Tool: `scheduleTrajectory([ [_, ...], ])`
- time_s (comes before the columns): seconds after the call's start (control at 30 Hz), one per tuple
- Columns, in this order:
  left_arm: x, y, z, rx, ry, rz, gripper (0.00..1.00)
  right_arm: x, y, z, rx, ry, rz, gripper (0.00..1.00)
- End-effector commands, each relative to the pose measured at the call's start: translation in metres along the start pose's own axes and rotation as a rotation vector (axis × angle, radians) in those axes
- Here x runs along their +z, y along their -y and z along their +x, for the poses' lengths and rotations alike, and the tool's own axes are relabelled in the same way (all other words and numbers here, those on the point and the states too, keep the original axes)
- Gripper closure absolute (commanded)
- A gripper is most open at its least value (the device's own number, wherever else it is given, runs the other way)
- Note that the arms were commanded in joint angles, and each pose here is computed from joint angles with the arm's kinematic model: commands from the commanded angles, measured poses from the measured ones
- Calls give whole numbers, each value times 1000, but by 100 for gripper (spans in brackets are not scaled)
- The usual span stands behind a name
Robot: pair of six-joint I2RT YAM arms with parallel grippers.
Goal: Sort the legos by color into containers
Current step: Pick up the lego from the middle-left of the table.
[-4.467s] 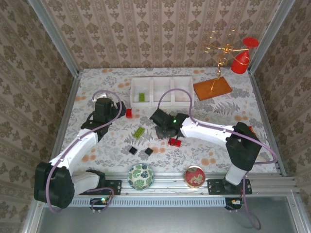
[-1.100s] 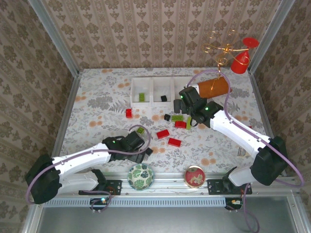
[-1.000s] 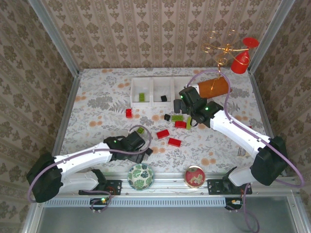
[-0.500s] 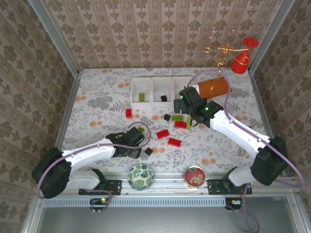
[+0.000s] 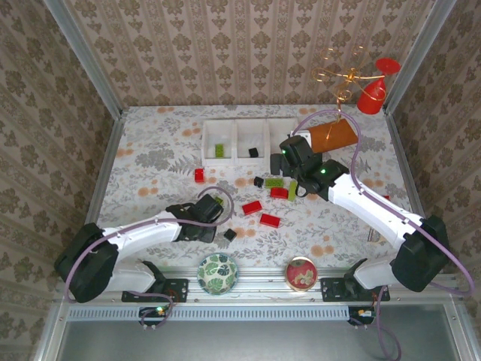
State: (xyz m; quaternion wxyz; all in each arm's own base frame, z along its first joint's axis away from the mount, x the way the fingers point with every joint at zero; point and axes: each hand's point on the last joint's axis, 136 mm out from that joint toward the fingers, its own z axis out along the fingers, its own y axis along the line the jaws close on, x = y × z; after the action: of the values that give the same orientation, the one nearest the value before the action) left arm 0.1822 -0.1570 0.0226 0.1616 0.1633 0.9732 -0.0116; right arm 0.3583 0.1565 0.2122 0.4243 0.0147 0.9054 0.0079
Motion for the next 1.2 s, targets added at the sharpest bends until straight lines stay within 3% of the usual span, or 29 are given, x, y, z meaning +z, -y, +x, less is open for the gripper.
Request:
scheduleTrajectory([
  [0.0,3,-1,5,-24,-25,2,58,-4,9,-3,28,25,29,0],
  [0.3,4,-5,13,-50,-56,-5,59,-5,9,-4,30,31,28,0],
  [0.43,5,-7,15,-54,-61,-14,53,-5,9,-4,32,31,27,0],
  [0.67,9,-9,18,-65,-78,-16,56,-5,10,-3,31,29,28,0],
  [0.93,9,-8,14,-72,-71,-15,71,-6,10,-4,27,31,31,0],
  [1.17,-13,-4,-24,-72,32,-5,76,-9,12,-7,26,41,34,0],
])
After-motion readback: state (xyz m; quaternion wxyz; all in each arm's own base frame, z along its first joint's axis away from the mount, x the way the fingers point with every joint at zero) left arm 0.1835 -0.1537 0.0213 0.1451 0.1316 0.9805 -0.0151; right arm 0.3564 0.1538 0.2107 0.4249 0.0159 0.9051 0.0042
